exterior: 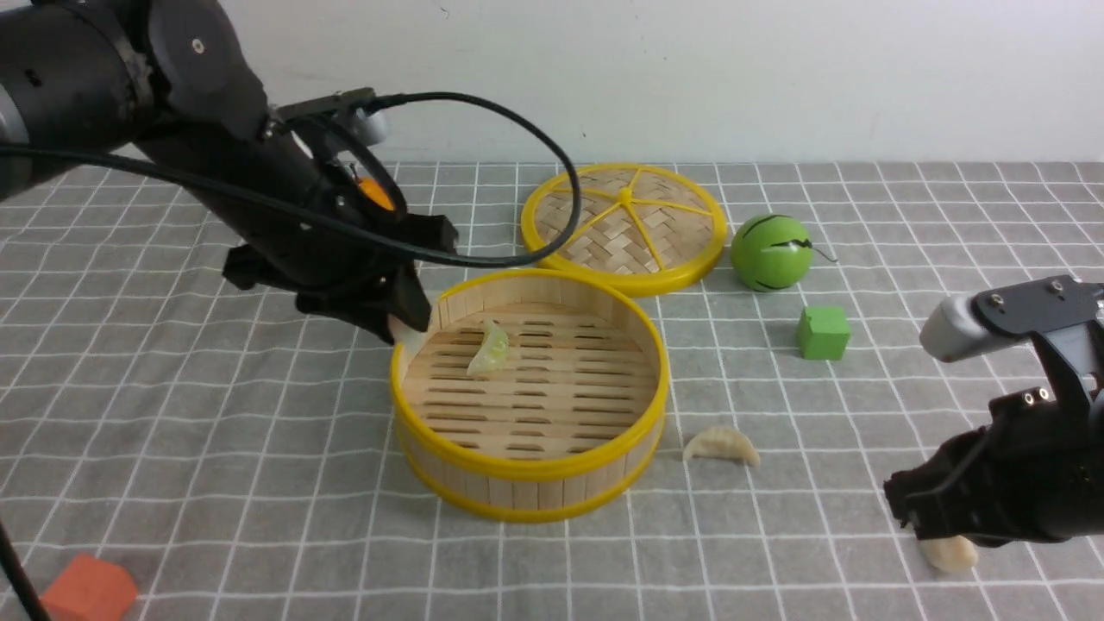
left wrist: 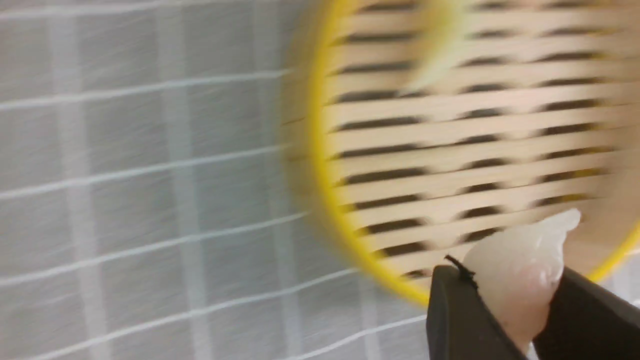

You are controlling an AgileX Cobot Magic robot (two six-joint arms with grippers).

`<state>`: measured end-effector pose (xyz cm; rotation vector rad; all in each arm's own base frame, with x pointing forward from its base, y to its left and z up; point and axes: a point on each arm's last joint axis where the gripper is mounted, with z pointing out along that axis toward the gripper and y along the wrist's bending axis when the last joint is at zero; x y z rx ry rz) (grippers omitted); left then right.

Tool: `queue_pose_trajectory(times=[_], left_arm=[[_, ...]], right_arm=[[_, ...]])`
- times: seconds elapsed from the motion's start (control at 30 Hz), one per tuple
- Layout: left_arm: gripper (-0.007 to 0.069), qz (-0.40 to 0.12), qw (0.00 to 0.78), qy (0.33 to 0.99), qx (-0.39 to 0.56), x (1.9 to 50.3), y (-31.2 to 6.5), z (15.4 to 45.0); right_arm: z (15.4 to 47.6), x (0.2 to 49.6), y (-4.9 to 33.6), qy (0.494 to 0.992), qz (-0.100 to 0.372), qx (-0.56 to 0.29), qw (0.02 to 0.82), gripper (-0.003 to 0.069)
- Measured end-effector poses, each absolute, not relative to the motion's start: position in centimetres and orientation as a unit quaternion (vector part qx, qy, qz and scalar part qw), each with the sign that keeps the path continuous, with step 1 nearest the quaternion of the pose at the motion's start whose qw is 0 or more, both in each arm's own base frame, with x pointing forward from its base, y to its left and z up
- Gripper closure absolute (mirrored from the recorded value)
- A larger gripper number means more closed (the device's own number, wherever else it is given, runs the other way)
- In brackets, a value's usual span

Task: Put the dumplings into the steamer on the table with the grey tablecloth.
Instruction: 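Place the dumpling into the bamboo steamer basket with the left gripper, then reach for and grasp a dumpling lying on the table beside the steamer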

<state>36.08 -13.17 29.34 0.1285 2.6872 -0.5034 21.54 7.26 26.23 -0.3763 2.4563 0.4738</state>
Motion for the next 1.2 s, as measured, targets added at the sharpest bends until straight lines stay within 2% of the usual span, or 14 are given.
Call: queue_pose_trajectory(times=[0.17, 0.37, 0.43, 0.6, 0.63, 0.7, 0.77, 0.87, 0.9, 0.97, 1.07, 1.13, 1.2], left_arm=[[0.0440, -0.178, 0.173, 0.967, 0.059, 37.6, -15.9, 24.6], [0.0441, -0.121, 0.139, 0.976, 0.120, 37.8, -18.3, 20.0], [0.0426, -0.113, 0.137, 0.976, 0.128, 37.8, -18.5, 19.5], [0.0197, -0.110, 0.141, 0.975, 0.133, 37.9, -18.8, 19.6], [0.0170, -0.110, 0.141, 0.975, 0.130, 37.9, -18.8, 19.8], [0.0117, -0.108, 0.139, 0.977, 0.120, 38.0, -18.8, 20.5], [0.0090, -0.100, 0.155, 0.978, 0.102, 37.9, -18.5, 23.5], [0.0131, -0.097, 0.199, 0.970, 0.100, 37.3, -17.8, 28.4], [0.0143, -0.097, 0.208, 0.968, 0.100, 37.1, -17.7, 29.1], [0.0238, -0.095, 0.256, 0.956, 0.104, 35.2, -16.5, 34.2], [0.0392, -0.097, 0.293, 0.945, 0.108, 31.4, -14.5, 39.3], [0.0501, -0.100, 0.308, 0.939, 0.114, 28.3, -13.1, 41.6], [0.0610, -0.102, 0.314, 0.936, 0.121, 24.6, -11.5, 42.7]], right_arm=[[26.3, 21.6, 7.3, 0.925, 0.178, -0.141, 0.304, 0.0633], [26.3, 21.7, 7.2, 0.924, 0.176, -0.141, 0.308, 0.0617], [26.3, 21.7, 7.2, 0.924, 0.176, -0.142, 0.308, 0.0614], [26.6, 21.8, 7.4, 0.922, 0.188, -0.131, 0.311, 0.0563], [26.8, 21.8, 7.4, 0.921, 0.192, -0.129, 0.314, 0.0550], [27.4, 22.1, 7.6, 0.917, 0.201, -0.122, 0.323, 0.0503], [29.0, 23.2, 7.9, 0.906, 0.212, -0.122, 0.345, 0.0393], [30.2, 25.0, 8.4, 0.899, 0.209, -0.149, 0.355, 0.0290], [30.2, 25.2, 8.5, 0.899, 0.209, -0.151, 0.353, 0.0277], [29.7, 27.1, 9.2, 0.902, 0.206, -0.187, 0.331, 0.0215], [28.2, 29.8, 10.2, 0.903, 0.189, -0.234, 0.307, 0.0184], [27.2, 31.2, 11.1, 0.900, 0.175, -0.268, 0.297, 0.0179], [25.7, 32.9, 12.1, 0.891, 0.152, -0.316, 0.287, 0.0176]])
